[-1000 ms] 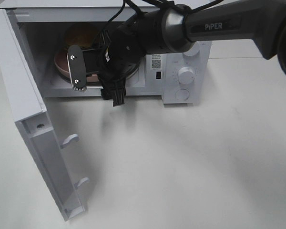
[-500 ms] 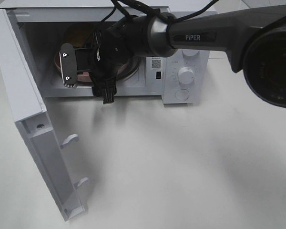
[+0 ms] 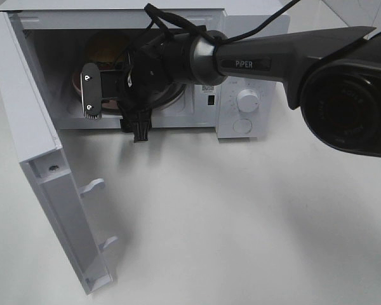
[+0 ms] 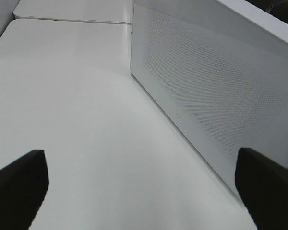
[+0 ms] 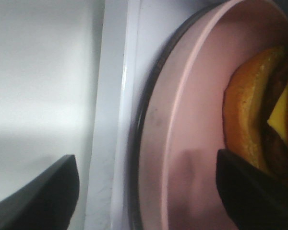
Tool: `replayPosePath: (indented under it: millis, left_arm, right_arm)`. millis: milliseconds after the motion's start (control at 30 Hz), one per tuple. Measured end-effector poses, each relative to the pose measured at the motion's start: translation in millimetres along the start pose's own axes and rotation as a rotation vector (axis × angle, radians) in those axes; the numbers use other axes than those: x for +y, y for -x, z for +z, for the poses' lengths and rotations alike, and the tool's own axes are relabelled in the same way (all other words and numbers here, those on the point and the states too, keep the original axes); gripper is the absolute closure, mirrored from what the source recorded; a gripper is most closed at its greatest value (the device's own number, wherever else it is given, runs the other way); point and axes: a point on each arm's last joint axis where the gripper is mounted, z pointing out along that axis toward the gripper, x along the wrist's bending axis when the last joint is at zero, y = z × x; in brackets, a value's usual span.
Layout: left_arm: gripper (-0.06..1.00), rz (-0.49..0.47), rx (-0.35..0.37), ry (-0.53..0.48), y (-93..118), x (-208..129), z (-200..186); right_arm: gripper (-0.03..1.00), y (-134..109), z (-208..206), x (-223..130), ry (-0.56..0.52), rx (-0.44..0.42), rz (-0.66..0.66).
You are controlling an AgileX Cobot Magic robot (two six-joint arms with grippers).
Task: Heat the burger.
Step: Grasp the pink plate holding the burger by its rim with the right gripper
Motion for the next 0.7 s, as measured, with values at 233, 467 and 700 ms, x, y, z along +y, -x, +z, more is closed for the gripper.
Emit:
replayPosePath:
  millis: [233,467,700]
  left_arm:
    - [-0.03,0.000,0.000,0.000,0.0,0.0,0.0]
    - [-0.03,0.000,0.000,0.000,0.0,0.0,0.0]
    - [-0.03,0.000,0.000,0.000,0.0,0.0,0.0]
  right_arm:
    - [0.38,-0.2,0.0,0.2,0.006,0.005,0.019]
    - [0.52,-2.4,2.8,1.2,0.023,0.008,0.049]
    - [0.62,-7.3,8.4,0.3,0.022,0.020,0.055]
